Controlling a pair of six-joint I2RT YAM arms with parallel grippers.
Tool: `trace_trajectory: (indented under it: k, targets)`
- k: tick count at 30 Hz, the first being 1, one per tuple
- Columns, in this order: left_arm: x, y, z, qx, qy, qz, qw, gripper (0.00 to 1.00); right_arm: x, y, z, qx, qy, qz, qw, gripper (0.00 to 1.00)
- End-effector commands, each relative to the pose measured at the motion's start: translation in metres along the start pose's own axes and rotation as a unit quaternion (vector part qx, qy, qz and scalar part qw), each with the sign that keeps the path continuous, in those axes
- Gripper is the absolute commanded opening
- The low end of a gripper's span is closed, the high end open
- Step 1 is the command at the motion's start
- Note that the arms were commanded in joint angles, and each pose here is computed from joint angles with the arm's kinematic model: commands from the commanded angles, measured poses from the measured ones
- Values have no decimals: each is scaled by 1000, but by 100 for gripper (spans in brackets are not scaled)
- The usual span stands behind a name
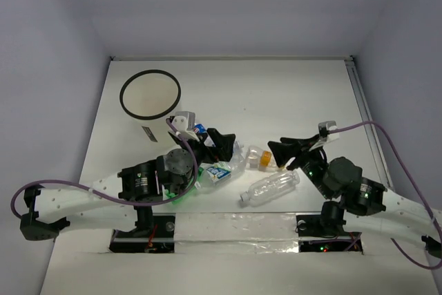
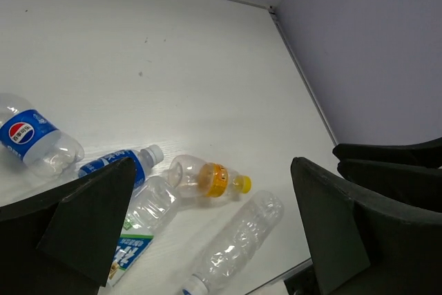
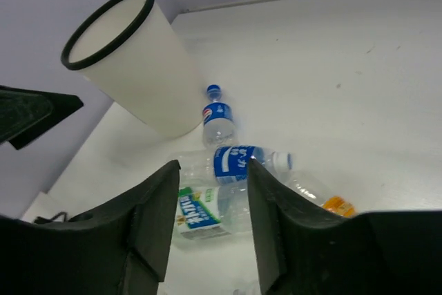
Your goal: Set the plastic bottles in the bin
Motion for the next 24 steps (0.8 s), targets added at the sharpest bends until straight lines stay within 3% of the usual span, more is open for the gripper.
trace_trajectory:
  k: [1,4,5,6,7,9,10,13,14,15,19,20,24]
  targets:
    - [0,-7,-4,-13,3,-13,1000,93,0,-15,11,-17,-27,1,999,46]
    - [1,-5,-4,-5,2,-9,1000,86,6,-6,19,-37,-37,26,998,23]
    - [1,-4,-4,-6,4,-8,1000,78,9,-6,22,-41,-38,32,998,11]
    - [0,-4,-4,-7,5,-7,1000,71,11,-4,24,-46,-39,39,997,7]
    - [-1,-3,-1,-8,5,-6,1000,58,16,4,29,-59,-43,54,996,2]
    - [-3,-3,2,-9,5,-5,1000,43,23,2,35,-63,-48,58,995,0]
    - [-5,-3,7,-11,2,-5,1000,31,27,4,39,-66,-59,63,994,0]
    - [-10,-2,16,-18,-5,-2,1000,15,51,1,43,-72,-68,72,992,0]
    - [-11,0,22,-20,-12,1,1000,4,61,9,55,-76,-110,87,987,0]
    - [-13,2,30,-19,-21,2,1000,0,71,2,59,-69,-132,88,985,0]
    - [-21,2,45,-41,-33,0,999,0,112,24,79,-75,-172,135,973,0]
    - [-22,5,54,-35,-42,3,999,0,123,7,96,-71,-206,116,969,0]
    - [-32,3,71,-56,-52,0,997,0,172,22,112,-72,-236,152,957,0]
Point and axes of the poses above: each gripper's point midway between its finger pads, its own x axis out along the fingers, its own z axis along the line the jaws close on, y = z × x, the point moved 3 cm from there along -x, back along the fingers, and after that the axes turned 12 degrees about -x, right-handed, at the moved point
